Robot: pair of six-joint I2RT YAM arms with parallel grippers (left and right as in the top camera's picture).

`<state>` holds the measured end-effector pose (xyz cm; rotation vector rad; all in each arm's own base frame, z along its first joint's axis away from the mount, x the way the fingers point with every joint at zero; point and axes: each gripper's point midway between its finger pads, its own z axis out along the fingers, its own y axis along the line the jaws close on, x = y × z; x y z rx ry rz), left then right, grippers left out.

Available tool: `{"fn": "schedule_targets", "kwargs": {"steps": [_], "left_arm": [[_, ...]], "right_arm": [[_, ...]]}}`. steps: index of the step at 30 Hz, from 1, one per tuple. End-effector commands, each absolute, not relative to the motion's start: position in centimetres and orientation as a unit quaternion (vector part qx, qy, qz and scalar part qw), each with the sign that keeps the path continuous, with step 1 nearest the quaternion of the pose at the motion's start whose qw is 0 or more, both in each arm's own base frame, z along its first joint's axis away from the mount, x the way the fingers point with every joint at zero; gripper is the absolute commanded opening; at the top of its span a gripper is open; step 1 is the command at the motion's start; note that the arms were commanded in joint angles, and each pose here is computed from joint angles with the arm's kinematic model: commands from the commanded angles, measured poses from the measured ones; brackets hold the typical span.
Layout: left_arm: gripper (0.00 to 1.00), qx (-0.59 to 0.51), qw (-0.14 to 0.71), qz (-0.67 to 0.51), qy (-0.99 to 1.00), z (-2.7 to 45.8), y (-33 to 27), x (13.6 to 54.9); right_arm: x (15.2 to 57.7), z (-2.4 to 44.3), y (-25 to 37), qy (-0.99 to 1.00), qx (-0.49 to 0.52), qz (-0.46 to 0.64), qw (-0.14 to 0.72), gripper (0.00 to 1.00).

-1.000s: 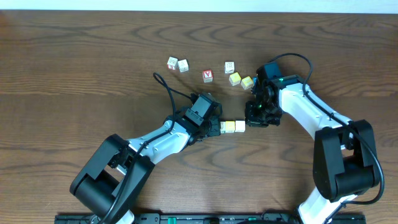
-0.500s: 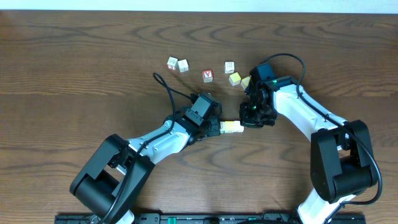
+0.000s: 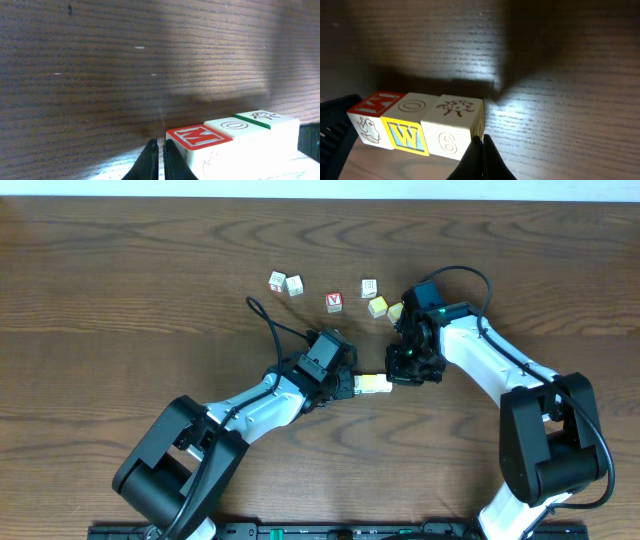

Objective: Lift 3 blocks
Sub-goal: 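Pull both grippers apart and away from the block row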

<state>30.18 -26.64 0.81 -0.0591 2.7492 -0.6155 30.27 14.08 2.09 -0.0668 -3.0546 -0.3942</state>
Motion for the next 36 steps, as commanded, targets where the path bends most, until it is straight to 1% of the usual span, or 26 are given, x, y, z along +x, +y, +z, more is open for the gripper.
{"fn": "schedule_targets", "kwargs": {"steps": [1, 6, 12, 18, 23, 27, 32, 36], "left_arm": [[0.07, -0.019, 0.165, -0.209, 0.964, 0.7, -26.6, 30.4], [0.07, -0.034, 0.160, -0.206, 0.965, 0.6, -25.6, 30.9], [0.07, -0.050, 0.112, -0.242, 0.962, 0.6, -24.5, 30.7], [0.07, -0.015, 0.056, -0.337, 0.940, 2.1, -24.1, 30.2], [0.07, 0.028, 0.016, -0.477, 0.879, 5.8, -23.7, 29.6], [0.07, 0.035, 0.008, -0.538, 0.842, 7.8, -22.3, 29.6], [0.07, 0.031, 0.008, -0.526, 0.850, 6.9, -20.9, 29.2], [0.07, 0.018, 0.006, -0.499, 0.866, 5.6, -20.4, 29.0]], "right_arm": [[31.5, 3.8, 13.4, -0.990, -0.033, -0.135, 0.011, 0.01], [31.7, 4.5, 10.8, -0.990, -0.049, -0.130, 0.018, 0.01], [31.5, 4.4, 9.3, -0.990, -0.047, -0.129, 0.025, 0.01], [31.5, 4.3, 9.3, -0.990, -0.039, -0.131, 0.024, 0.01], [31.7, 3.7, 8.5, -0.988, -0.056, -0.142, 0.018, 0.01], [32.2, 3.8, 8.3, -0.975, -0.067, -0.211, 0.010, 0.01], [32.7, 4.1, 8.4, -0.943, -0.088, -0.321, -0.013, 0.01], [32.1, 3.3, 9.3, -0.914, -0.091, -0.395, -0.031, 0.01]]}}
